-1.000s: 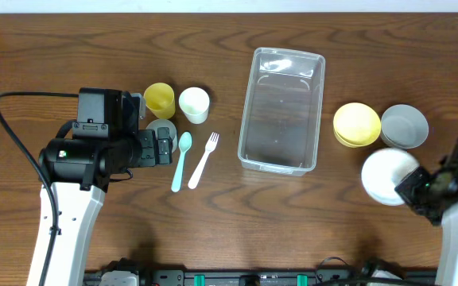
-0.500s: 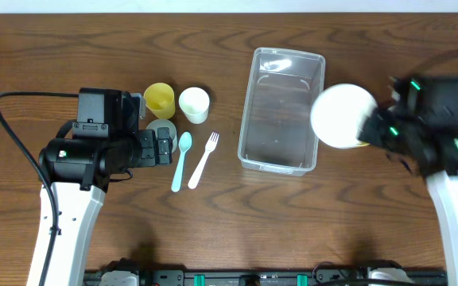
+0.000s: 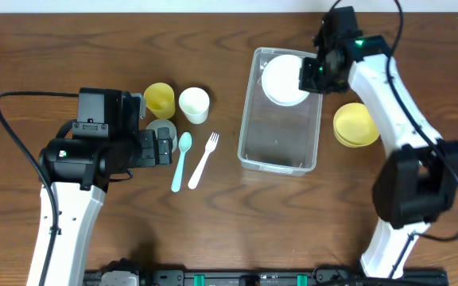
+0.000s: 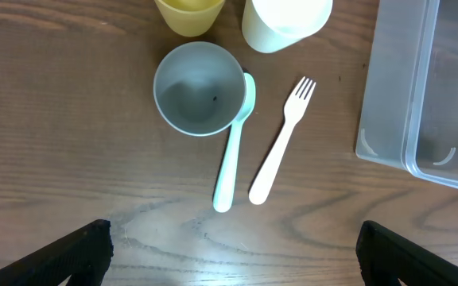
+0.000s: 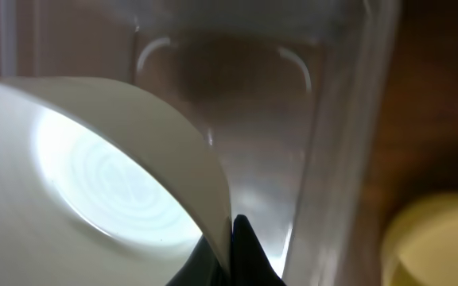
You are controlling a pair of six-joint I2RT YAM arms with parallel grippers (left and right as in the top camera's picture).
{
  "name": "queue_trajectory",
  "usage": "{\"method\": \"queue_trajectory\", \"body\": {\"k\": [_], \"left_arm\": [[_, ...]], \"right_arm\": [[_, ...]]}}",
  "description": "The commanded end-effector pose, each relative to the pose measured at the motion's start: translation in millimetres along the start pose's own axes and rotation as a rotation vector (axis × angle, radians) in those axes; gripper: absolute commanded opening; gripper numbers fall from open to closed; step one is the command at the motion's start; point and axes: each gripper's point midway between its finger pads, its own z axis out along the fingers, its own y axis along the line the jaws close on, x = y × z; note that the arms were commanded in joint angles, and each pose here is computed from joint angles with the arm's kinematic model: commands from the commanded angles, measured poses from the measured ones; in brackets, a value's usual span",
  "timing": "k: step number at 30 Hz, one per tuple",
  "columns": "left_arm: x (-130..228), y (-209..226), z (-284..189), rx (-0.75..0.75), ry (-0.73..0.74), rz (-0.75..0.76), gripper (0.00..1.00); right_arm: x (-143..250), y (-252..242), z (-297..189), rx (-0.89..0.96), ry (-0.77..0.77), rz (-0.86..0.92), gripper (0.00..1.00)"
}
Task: Pack container
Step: 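Lift the white bowl with right gripper and place it in the container, then move right gripper to the yellow bowl and grasp its rim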
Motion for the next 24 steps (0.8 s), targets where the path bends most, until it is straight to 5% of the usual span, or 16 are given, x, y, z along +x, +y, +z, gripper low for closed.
{"method": "queue_trajectory", "body": {"k": [1,7,11,16,24], "left_arm": [[-5,2,-3,-0.012,-0.013,0.004,0.98],[-5,2,-3,-0.012,-0.013,0.004,0.98],[-5,2,-3,-0.012,-0.013,0.003,0.98],[-5,2,-3,-0.012,-0.013,0.003,0.98],[-5,2,-3,-0.012,-0.013,0.004,0.98]], "right_arm": [[-13,2,11,-0.003,-0.024,-0.005,0.06],[-28,5,-2,-0.021,-0.078,-0.074,0.4],[-39,7,-68,0.001,-0.159,-0.173,0.46],[-33,-38,-158,0.109,-0.269,-0.017,0.56],[3,-168,-179,0.255,-0.169,0.351,0.64]]}}
